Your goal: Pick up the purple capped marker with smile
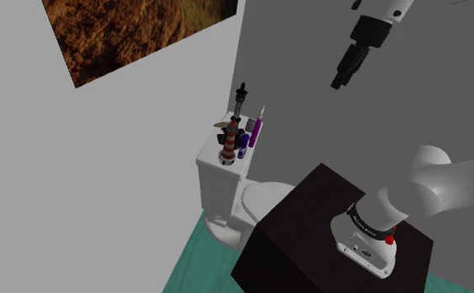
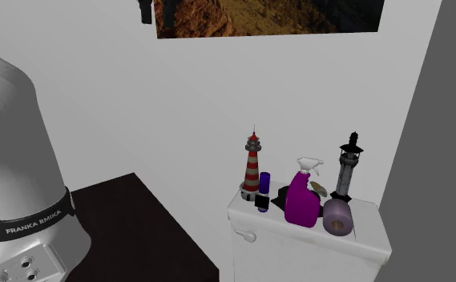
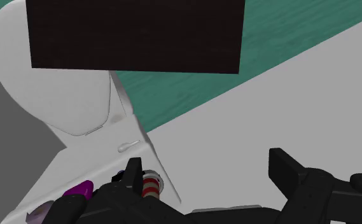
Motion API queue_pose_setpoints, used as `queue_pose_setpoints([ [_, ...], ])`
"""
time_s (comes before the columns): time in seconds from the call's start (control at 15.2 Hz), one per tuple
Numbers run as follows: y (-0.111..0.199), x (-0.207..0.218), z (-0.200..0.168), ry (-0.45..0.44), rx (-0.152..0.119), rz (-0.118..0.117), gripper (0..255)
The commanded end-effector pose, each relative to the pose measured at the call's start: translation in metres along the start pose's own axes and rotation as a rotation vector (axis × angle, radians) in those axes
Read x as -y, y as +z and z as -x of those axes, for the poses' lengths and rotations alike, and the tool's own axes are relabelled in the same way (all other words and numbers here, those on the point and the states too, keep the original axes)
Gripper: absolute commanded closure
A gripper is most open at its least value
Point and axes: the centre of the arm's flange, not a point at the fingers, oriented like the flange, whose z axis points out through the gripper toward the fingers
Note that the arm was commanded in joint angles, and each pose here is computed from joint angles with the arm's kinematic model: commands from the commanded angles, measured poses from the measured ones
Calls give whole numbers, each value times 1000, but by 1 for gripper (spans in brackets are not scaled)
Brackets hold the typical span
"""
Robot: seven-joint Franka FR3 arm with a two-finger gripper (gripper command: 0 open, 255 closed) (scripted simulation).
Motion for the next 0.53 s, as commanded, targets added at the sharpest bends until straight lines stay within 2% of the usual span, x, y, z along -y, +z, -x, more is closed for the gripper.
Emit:
queue_pose_setpoints([
  [0.0,0,0,0,0,0,0,0],
  [0.46,79,-21,-35,-9,-41,27,0],
])
